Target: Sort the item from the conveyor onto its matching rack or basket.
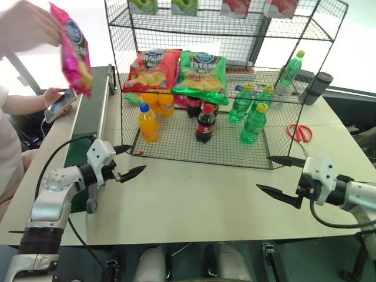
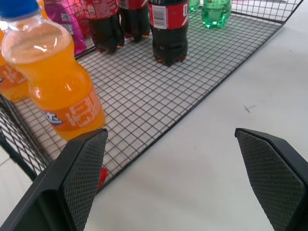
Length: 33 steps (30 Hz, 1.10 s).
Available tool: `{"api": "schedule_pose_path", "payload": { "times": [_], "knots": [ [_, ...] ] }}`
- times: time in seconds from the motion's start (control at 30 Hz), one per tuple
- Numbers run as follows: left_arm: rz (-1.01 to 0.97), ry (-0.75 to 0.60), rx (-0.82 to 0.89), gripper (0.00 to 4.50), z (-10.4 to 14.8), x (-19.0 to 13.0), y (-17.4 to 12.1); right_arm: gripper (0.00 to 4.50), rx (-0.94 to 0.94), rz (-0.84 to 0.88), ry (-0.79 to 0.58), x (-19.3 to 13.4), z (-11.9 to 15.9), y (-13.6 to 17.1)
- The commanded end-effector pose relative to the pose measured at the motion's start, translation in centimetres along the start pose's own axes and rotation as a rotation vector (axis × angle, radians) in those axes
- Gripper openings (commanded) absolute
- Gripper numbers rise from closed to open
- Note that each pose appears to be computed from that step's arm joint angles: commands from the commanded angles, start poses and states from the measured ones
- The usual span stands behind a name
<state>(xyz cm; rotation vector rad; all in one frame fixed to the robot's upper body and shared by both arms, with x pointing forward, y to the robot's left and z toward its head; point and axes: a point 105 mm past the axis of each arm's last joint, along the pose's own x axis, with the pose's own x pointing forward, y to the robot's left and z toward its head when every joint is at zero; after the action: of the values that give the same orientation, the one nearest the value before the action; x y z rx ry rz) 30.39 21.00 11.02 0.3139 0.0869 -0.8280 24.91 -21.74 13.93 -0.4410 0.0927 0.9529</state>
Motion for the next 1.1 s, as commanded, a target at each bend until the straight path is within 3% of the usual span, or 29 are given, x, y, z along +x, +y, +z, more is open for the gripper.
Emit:
{"api": "schedule_pose_path", "payload": {
  "times": [0.03,0.47,1.1],
  "knots": [
    [0.046,-0.047,0.056,4.50,1.7,-1.0,0.7,4.44,-0.024,0.024,-0.016,0.5,0.4,-0.1],
    [0.081,-0.017,-0.051,4.50,1.3,-2.3,0.2,4.44,-0.029,0.069,-0.030,1.6,0.2,-0.5],
    [0.206,-0.017,0.057,4.50,1.9,-5.2,0.7,4.44,0.010,0.130,-0.122,4.0,1.4,-0.3]
  ]
}}
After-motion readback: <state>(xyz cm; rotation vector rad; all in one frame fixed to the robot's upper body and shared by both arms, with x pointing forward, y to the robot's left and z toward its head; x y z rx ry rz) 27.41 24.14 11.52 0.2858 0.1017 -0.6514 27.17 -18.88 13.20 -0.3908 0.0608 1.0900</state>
